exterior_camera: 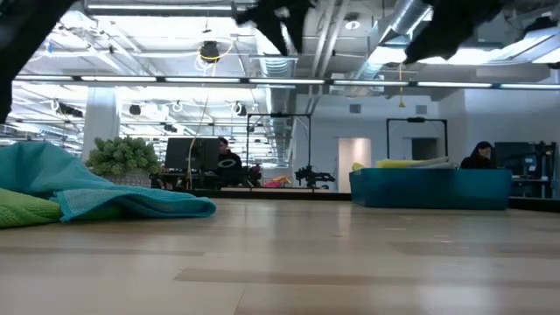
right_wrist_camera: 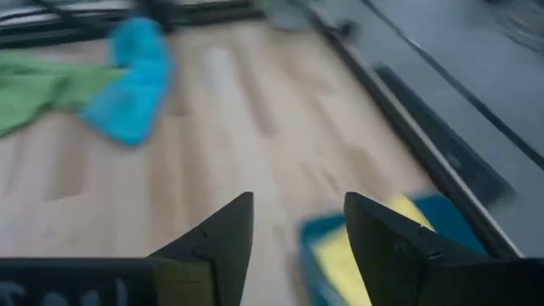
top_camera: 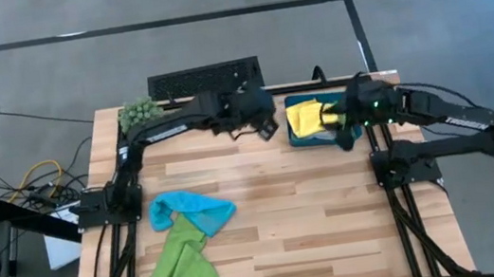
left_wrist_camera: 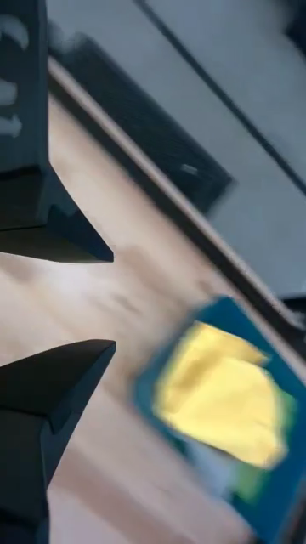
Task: Fold microfiber towels
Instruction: Fold the light blue microfiber cloth
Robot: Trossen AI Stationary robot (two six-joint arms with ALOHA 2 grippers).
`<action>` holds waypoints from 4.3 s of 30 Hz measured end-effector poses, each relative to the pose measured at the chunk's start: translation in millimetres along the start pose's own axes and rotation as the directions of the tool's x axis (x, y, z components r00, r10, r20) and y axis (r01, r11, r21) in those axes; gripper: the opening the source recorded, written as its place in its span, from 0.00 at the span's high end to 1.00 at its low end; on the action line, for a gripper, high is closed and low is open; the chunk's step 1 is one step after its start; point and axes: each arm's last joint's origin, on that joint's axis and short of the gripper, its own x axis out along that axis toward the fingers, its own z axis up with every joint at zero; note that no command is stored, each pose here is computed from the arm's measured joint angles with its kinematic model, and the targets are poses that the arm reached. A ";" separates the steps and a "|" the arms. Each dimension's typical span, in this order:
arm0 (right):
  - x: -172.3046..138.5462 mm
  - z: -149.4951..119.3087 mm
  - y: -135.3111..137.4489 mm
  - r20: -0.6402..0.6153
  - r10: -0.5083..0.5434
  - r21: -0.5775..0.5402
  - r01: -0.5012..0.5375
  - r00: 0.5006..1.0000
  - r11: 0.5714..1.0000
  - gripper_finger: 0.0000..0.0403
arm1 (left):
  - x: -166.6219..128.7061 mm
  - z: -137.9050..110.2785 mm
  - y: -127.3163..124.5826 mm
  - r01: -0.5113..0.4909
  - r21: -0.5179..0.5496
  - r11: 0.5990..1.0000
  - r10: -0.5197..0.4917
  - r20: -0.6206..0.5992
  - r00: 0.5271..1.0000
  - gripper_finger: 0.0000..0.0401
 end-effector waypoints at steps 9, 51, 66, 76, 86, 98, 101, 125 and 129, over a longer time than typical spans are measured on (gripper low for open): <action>45.5 17.4 59.0 0.036 0.207 -0.297 -0.188 0.978 0.936 0.50 | -60.8 -58.9 -37.3 0.000 -0.082 0.997 -0.014 -0.167 0.986 0.62; -4.0 65.0 105.2 0.155 0.578 -0.179 -0.553 0.801 0.814 0.51 | -8.8 -299.8 -125.3 -0.129 -0.088 0.988 0.066 -0.513 0.856 0.62; -3.0 63.3 105.1 0.136 0.574 -0.169 -0.552 0.807 0.816 0.51 | -2.0 -302.0 -120.9 -0.112 -0.003 0.994 0.095 -0.504 0.859 0.62; -2.2 60.9 104.8 0.113 0.571 -0.166 -0.551 0.813 0.818 0.51 | 12.7 -308.1 -123.5 -0.123 0.053 0.991 0.132 -0.538 0.832 0.62; -1.6 59.4 104.7 0.098 0.568 -0.164 -0.550 0.817 0.819 0.51 | 16.1 -311.1 -122.5 -0.184 0.060 0.981 0.185 -0.566 0.803 0.80; -1.6 59.5 104.6 0.099 0.568 -0.166 -0.549 0.817 0.819 0.51 | 9.6 -307.1 -119.2 -0.169 0.101 0.980 0.196 -0.591 0.783 1.00; -1.6 59.5 104.6 0.099 0.567 -0.174 -0.547 0.818 0.819 0.51 | -2.8 -294.1 -118.6 -0.155 0.102 0.983 0.185 -0.587 0.788 1.00; 34.2 50.9 103.2 -0.054 0.482 -0.131 -0.484 0.875 0.865 0.51 | -54.8 -138.8 -86.1 0.008 0.081 0.997 0.022 -0.372 0.928 1.00; 36.6 51.7 103.4 -0.040 0.435 -0.072 -0.437 0.900 0.897 0.51 | -57.9 -111.5 -73.7 0.035 0.071 0.997 -0.011 -0.312 0.950 1.00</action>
